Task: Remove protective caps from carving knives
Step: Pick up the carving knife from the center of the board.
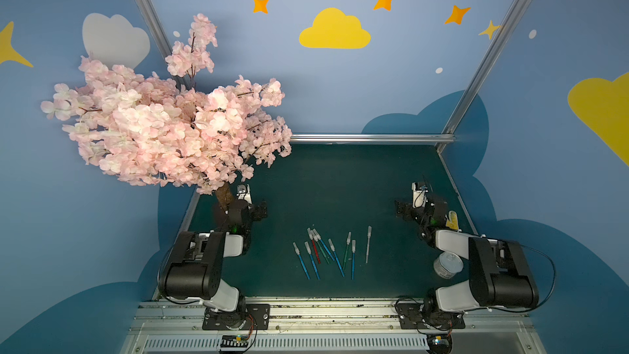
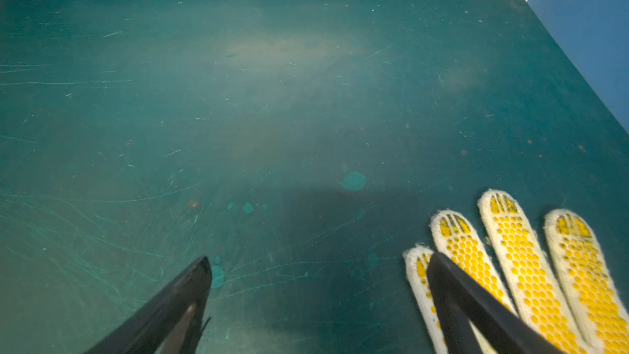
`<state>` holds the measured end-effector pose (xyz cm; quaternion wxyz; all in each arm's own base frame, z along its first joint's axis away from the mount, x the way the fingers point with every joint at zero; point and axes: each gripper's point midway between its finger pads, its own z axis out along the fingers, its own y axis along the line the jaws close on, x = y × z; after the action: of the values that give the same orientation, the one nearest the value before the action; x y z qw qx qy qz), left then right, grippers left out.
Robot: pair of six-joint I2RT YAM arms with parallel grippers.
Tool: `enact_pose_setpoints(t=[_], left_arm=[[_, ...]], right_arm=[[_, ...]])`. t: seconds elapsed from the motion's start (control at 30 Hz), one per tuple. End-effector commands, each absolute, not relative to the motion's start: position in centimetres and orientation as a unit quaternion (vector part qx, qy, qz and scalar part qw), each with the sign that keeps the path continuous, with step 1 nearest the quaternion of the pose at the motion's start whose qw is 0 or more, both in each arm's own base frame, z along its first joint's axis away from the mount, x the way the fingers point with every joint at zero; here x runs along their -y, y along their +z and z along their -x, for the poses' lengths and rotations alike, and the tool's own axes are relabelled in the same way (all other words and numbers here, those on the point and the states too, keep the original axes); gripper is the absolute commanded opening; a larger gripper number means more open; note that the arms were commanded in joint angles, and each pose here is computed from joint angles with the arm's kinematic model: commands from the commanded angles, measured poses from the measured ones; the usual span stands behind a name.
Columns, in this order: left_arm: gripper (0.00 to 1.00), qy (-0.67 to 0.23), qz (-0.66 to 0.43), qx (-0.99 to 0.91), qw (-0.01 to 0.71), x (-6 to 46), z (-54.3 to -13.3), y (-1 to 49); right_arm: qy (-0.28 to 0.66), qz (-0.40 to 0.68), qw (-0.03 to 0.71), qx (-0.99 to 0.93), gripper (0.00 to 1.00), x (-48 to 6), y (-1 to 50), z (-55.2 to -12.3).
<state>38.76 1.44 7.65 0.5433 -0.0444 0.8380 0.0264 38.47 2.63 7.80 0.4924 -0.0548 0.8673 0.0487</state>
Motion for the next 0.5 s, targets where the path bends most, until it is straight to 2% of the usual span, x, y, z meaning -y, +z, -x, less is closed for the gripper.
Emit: enact_pose_setpoints(t=[0.0, 0.47], left_arm=[[1.00, 0.020, 0.036, -0.834, 0.551, -1.27, -39.32, 8.32], [1.00, 0.004, 0.012, -0.831, 0.556, -0.35, -39.11, 8.42]], right_arm=[[0.047, 0.059, 0.503, -0.861, 0.99, -2.76, 8.52, -39.23], [0.053, 0.058, 0.510, -0.856, 0.99, -2.71, 8.71, -39.04]])
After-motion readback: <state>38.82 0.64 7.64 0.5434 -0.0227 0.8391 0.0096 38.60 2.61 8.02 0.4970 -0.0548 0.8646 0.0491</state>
